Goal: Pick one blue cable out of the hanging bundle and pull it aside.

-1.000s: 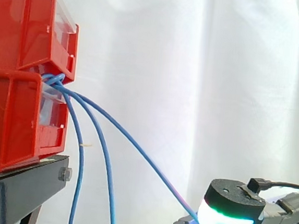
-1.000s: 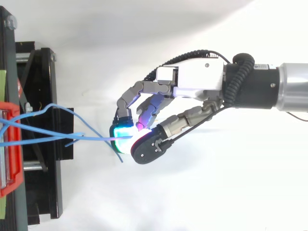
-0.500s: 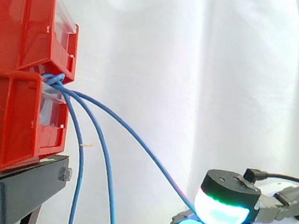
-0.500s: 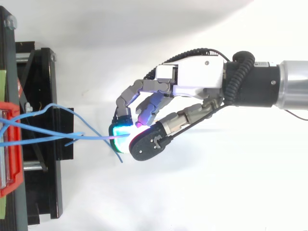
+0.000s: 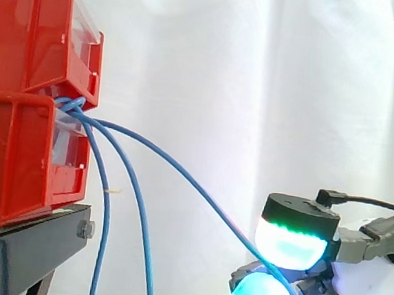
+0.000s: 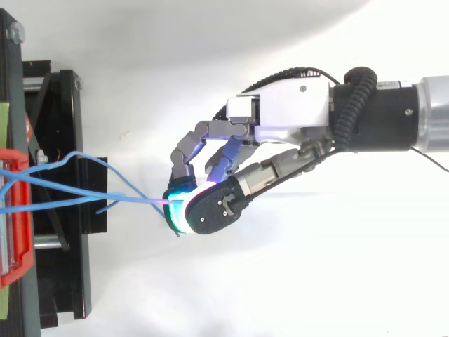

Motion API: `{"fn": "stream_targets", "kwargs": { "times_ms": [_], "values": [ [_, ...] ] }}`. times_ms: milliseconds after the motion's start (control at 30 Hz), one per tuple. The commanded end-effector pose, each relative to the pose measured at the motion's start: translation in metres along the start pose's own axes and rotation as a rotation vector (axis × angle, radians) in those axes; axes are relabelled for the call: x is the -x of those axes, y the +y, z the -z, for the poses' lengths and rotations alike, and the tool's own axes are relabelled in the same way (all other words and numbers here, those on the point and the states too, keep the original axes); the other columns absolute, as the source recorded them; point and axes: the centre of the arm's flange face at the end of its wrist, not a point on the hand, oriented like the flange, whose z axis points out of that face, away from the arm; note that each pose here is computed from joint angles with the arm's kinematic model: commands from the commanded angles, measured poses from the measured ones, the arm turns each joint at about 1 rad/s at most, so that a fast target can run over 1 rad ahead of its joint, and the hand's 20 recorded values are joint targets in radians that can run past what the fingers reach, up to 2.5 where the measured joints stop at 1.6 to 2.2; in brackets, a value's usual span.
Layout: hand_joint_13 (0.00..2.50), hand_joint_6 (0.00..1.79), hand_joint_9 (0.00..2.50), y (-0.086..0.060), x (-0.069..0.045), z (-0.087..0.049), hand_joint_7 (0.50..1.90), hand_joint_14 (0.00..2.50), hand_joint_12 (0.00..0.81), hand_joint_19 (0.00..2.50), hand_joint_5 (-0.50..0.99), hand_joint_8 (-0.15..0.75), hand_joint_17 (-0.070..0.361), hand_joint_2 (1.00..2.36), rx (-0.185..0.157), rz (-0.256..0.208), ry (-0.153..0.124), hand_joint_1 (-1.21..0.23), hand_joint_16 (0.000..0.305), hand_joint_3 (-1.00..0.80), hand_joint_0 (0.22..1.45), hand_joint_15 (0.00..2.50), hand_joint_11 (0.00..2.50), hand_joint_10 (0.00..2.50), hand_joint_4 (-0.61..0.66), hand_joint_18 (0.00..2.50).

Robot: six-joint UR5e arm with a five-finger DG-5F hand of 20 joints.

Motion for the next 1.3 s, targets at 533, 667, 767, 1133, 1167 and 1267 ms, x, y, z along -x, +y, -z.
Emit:
{"fn": "stream_targets", "kwargs": {
  "times_ms": [533,667,767,1133,1167,1267],
  "values": [
    [0.8,0.9,1.06,0.029,0.01,0.016,0.99,0.02,0.321,0.4,-0.08,0.225,0.132,1.01,0.034,0.014,0.001,-0.77,0.059,-0.1,0.57,0.6,0.59,0.02,-0.09,0.46],
    [0.85,0.89,1.09,0.028,0.012,0.016,1.03,0.02,0.331,0.46,-0.06,0.229,0.133,1.01,0.034,0.014,-0.007,-0.77,0.059,-0.07,0.57,0.66,0.58,0.02,-0.1,0.52],
    [0.87,0.89,1.1,0.029,0.012,0.016,1.05,0.02,0.335,0.46,-0.06,0.237,0.135,1.0,0.036,0.015,-0.007,-0.78,0.06,-0.04,0.58,0.67,0.57,0.02,-0.11,0.54],
    [0.87,0.88,1.11,0.029,0.011,0.016,1.15,0.02,0.344,0.44,-0.06,0.246,0.138,1.11,0.036,0.012,-0.002,-0.82,0.061,0.02,0.58,0.67,0.59,0.02,-0.14,0.55],
    [0.87,0.89,1.11,0.029,0.011,0.016,1.14,0.02,0.344,0.44,-0.06,0.248,0.138,1.11,0.036,0.012,-0.001,-0.82,0.061,0.01,0.58,0.67,0.59,0.02,-0.14,0.55],
    [0.87,0.89,1.11,0.029,0.011,0.016,1.11,0.02,0.34,0.44,-0.05,0.231,0.135,1.13,0.036,0.012,-0.004,-0.81,0.06,0.02,0.58,0.66,0.57,0.02,-0.19,0.54]
  ]
}}
